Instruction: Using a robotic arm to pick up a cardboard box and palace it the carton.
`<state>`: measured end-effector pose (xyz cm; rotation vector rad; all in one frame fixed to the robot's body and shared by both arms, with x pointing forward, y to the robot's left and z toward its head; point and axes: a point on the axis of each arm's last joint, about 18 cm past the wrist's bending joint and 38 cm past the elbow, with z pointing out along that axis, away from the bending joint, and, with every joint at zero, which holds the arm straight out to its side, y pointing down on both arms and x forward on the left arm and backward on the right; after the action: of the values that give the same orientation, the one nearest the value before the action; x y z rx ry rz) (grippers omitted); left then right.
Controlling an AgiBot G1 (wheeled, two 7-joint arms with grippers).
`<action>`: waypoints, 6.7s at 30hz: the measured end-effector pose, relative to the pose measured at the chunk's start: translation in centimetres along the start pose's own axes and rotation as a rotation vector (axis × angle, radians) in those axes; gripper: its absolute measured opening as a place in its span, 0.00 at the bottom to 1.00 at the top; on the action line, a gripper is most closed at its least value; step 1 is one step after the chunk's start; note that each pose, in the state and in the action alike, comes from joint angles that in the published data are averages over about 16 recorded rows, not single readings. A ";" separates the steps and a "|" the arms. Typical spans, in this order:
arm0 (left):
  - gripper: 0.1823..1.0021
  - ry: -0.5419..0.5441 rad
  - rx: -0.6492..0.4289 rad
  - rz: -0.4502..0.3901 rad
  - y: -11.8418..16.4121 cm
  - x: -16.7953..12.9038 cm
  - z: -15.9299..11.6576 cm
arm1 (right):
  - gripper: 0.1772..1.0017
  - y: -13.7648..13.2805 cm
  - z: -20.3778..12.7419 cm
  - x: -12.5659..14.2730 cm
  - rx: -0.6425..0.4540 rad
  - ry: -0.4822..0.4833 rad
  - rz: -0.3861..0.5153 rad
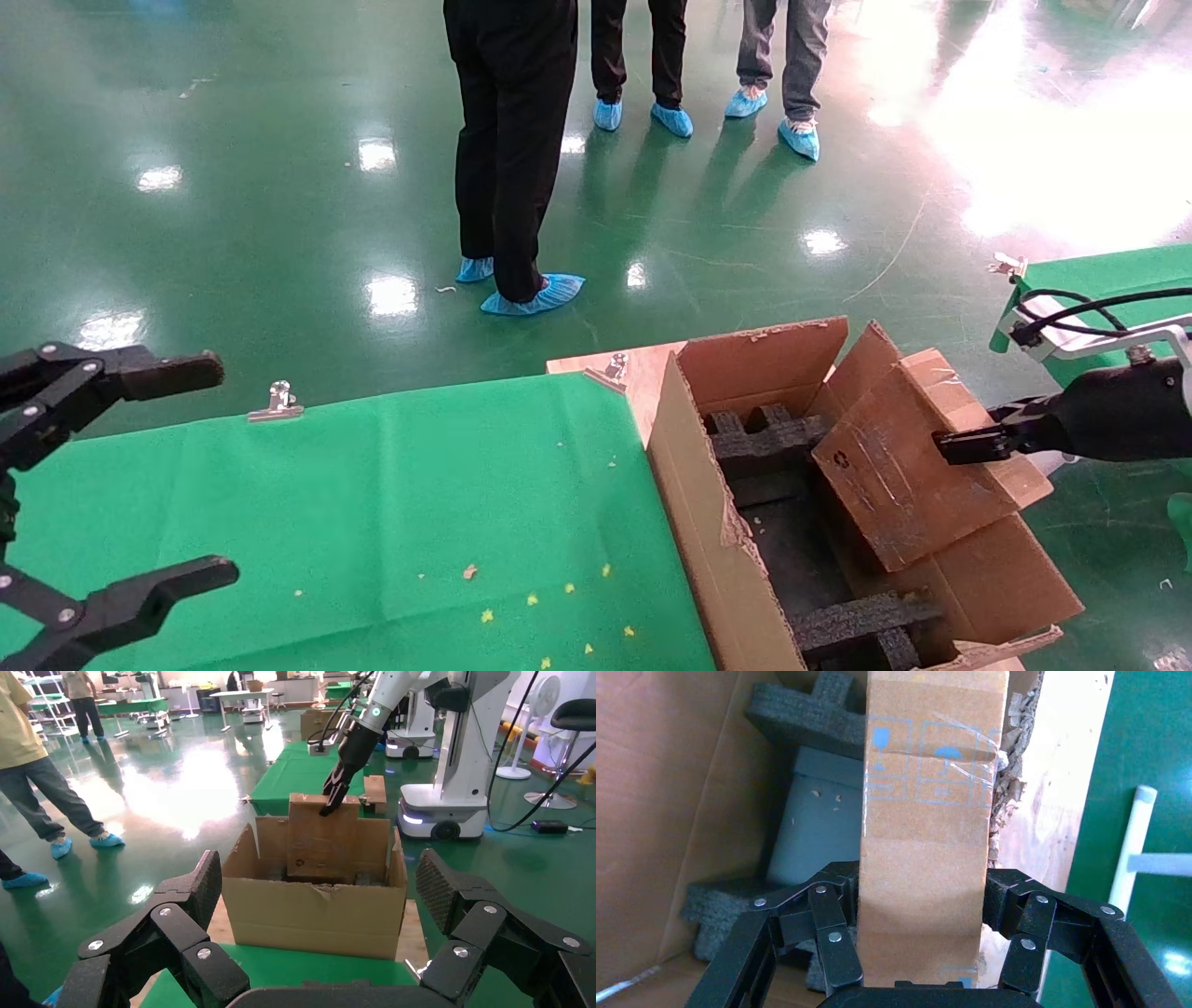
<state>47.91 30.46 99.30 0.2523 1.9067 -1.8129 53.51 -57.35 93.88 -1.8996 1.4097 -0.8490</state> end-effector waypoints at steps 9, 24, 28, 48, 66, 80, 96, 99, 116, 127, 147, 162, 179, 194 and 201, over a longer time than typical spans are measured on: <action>1.00 0.000 0.000 0.000 0.0 0.0 0.0 | 0.17 -0.4 0.8 -0.2 -0.034 0.006 0.093; 1.00 0.000 0.000 0.000 0.0 0.0 0.0 | 0.17 -1.3 3.5 -0.9 -0.118 0.087 0.192; 1.00 0.000 0.000 0.000 0.0 0.0 0.0 | 0.17 -1.2 4.4 -1.2 -0.128 0.103 0.176; 1.00 0.000 0.000 0.000 0.0 0.0 0.0 | 0.16 0.3 11.0 -2.0 -0.156 0.124 0.138; 1.00 0.000 0.000 0.000 0.0 0.0 0.0 | 0.16 2.5 15.0 -2.6 -0.203 0.107 0.137; 1.00 0.000 0.000 0.000 0.0 0.0 0.0 | 0.16 4.2 16.5 -2.9 -0.228 0.107 0.154; 1.00 0.000 0.000 0.000 0.0 0.0 0.0 | 0.18 4.5 16.8 -3.1 -0.237 0.102 0.152; 1.00 0.000 0.000 0.000 0.0 0.0 0.0 | 0.20 4.5 16.8 -3.1 -0.237 0.102 0.152; 1.00 -0.001 0.000 0.000 0.0 0.0 0.0 | 0.52 3.9 16.4 -2.8 -0.226 0.103 0.148; 1.00 -0.001 0.000 0.000 0.0 0.0 0.0 | 0.81 -0.2 14.5 -2.4 -0.126 0.087 0.129; 1.00 -0.001 0.000 0.000 0.0 0.0 0.0 | 1.00 -13.5 5.4 -13.3 0.317 -0.294 -0.231; 1.00 -0.001 0.001 -0.001 0.0 0.0 0.0 | 1.00 -13.4 2.7 -20.1 0.377 -0.493 -0.351; 1.00 -0.001 0.001 -0.001 0.0 0.0 0.0 | 1.00 -13.0 2.0 -22.9 0.451 -0.630 -0.415; 1.00 -0.001 0.001 -0.001 0.0 0.0 0.0 | 1.00 -11.9 0.2 -25.5 0.572 -0.781 -0.499; 1.00 -0.001 0.001 -0.001 0.0 0.0 0.0 | 1.00 -11.3 -0.8 -26.3 0.639 -0.839 -0.538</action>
<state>47.92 30.49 99.30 0.2510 1.9058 -1.8138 53.34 -29.33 99.76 -1.7732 0.0961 -0.5126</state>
